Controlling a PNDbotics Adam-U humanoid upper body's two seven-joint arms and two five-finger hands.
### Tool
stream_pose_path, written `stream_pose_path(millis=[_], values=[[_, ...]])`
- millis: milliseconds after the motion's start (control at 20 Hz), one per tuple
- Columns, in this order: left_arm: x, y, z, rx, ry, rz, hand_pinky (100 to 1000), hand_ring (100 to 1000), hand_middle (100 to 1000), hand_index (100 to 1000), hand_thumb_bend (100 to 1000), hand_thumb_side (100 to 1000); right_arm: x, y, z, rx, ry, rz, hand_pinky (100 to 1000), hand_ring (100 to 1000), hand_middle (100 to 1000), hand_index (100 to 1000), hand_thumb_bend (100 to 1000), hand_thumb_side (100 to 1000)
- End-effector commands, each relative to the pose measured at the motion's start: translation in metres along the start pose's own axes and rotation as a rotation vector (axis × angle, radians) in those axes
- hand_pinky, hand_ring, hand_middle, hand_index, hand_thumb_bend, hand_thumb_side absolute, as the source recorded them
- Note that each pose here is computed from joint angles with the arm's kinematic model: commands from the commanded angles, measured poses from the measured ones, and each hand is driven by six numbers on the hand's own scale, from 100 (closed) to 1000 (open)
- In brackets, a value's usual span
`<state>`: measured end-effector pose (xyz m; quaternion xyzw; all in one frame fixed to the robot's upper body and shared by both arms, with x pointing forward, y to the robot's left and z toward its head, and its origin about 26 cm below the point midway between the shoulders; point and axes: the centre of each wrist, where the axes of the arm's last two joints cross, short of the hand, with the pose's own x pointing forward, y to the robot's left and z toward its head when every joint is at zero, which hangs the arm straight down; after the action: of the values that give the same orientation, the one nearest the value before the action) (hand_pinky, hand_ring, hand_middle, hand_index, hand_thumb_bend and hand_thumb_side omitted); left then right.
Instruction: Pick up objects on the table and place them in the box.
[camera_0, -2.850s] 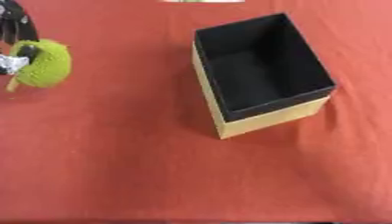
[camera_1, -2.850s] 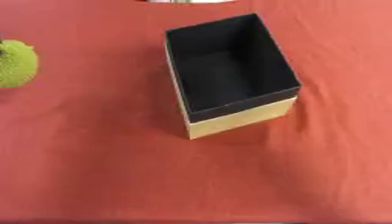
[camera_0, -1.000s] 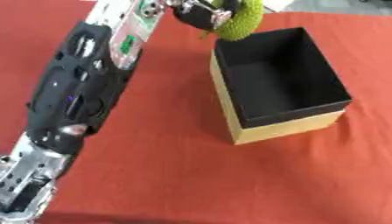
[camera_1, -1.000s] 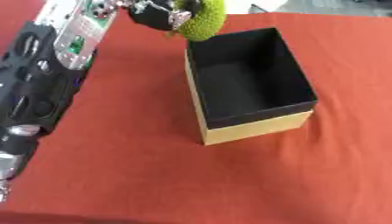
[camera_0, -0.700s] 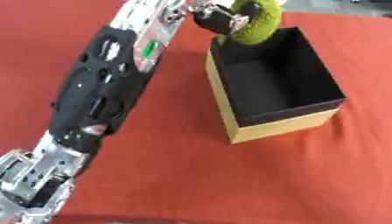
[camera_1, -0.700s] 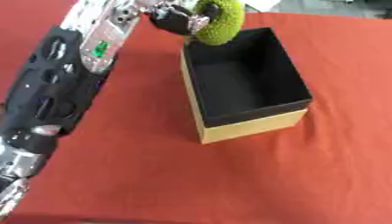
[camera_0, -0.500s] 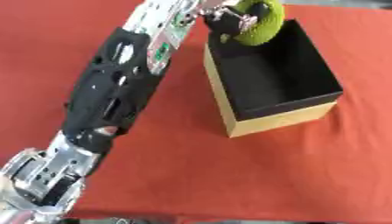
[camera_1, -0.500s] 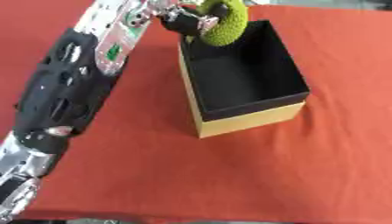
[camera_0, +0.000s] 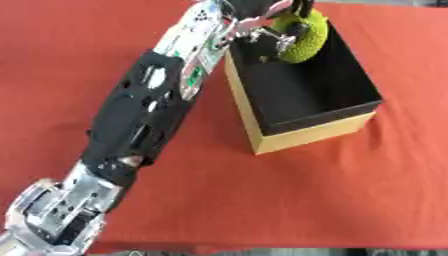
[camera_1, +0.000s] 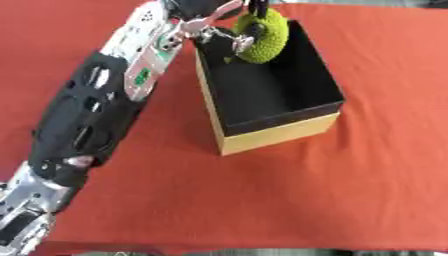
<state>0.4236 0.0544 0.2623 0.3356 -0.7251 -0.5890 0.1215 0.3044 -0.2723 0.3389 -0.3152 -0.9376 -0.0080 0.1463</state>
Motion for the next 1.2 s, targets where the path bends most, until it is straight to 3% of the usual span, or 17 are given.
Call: stream_pose_path(millis=[50,200,300,350,450,500,800,950,1050,1200], values=[[0.003,-0.004,-0.003,-0.024,-0.006,0.006,485,466,499,602,100,100,0.004,-0.006,-0.005,-0.018,-0.022,0.009,746,781,629,778,100,608],[0.002,-0.014,-0.002,-0.073,-0.007,0.023,555,513,546,655,100,100,0.004,-0.005,-0.005,-0.018,-0.021,0.004,746,782,628,778,100,610],[0.001,-0.016,-0.001,-0.089,-0.018,0.028,670,607,627,745,100,100,0.004,-0.005,-0.005,-0.019,-0.020,0.002,745,782,628,777,100,611],[0.001,-0.017,-0.001,-0.097,-0.027,0.031,723,674,700,813,122,162,0.004,-0.005,-0.004,-0.020,-0.019,0.002,745,782,628,777,100,613],[0.001,-0.019,0.000,-0.116,-0.042,0.033,729,683,711,822,127,173,0.004,-0.005,-0.004,-0.020,-0.016,0.001,745,782,628,777,100,613],[0.000,-0.019,0.000,-0.122,-0.046,0.033,778,749,773,876,156,244,0.004,-0.005,-0.004,-0.021,-0.016,0.000,745,782,628,778,100,613],[-0.002,-0.020,0.002,-0.142,-0.059,0.035,798,775,807,906,173,276,0.003,-0.005,-0.004,-0.022,-0.014,-0.001,745,783,627,777,100,617],[-0.004,-0.015,0.003,-0.110,-0.051,0.036,798,776,807,907,162,284,0.003,-0.005,-0.003,-0.024,-0.010,-0.001,745,783,628,777,100,615],[-0.005,-0.011,0.004,-0.081,-0.041,0.046,772,753,781,885,100,244,0.003,-0.006,-0.003,-0.027,-0.011,-0.001,745,783,629,778,100,610],[-0.008,0.004,0.009,0.011,-0.012,0.073,752,738,769,865,100,229,0.004,-0.007,-0.005,-0.039,-0.020,0.001,746,782,631,779,100,600]])
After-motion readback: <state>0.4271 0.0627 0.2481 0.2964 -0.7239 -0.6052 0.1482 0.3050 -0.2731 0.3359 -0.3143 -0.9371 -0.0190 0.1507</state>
